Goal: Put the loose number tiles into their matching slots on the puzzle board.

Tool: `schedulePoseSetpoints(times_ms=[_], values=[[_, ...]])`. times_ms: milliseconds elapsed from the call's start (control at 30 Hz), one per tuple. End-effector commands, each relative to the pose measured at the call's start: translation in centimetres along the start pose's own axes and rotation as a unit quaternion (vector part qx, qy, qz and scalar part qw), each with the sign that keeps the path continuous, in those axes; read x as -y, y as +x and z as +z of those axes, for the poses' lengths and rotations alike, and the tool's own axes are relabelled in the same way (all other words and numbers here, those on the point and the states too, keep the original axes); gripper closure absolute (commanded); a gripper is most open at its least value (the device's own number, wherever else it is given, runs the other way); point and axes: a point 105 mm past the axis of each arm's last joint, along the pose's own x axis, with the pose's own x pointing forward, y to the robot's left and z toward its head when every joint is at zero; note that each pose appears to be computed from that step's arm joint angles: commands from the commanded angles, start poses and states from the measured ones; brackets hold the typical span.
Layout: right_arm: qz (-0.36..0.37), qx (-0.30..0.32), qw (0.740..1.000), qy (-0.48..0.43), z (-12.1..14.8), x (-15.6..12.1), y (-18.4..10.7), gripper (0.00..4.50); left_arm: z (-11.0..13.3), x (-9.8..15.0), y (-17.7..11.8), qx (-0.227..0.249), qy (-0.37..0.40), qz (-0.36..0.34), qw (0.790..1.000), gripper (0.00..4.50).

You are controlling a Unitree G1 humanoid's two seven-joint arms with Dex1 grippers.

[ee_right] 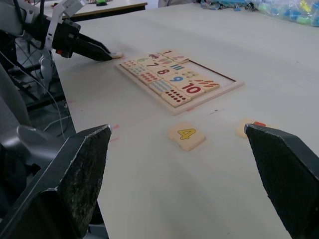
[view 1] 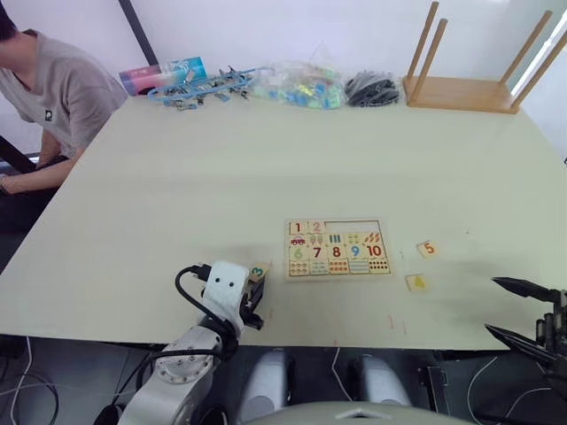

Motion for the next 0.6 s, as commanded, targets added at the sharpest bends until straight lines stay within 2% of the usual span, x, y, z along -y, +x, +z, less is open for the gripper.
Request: schedulePoseSetpoints(times_ms=[33,267,400,600], values=[[0.000,0.004,1.000,-0.016,0.6,0.1,-0.3,0.00,-1.7,-0.3,0.4,-0.023,0.003,0.004,1.000,3.48],[0.001,0.006,1.000,-0.017,0.6,0.1,-0.3,0.00,-1.6,-1.1,1.1,-0.007,0.032,-0.007,0.999,3.48],[0.004,0.009,1.000,-0.016,0.5,0.1,-0.1,0.00,-0.1,-2.7,1.1,0.012,0.076,-0.027,0.997,3.48],[0.008,0.013,1.000,-0.017,0.4,-0.1,0.2,0.00,2.5,-3.4,0.3,0.037,0.109,-0.090,0.989,3.48]])
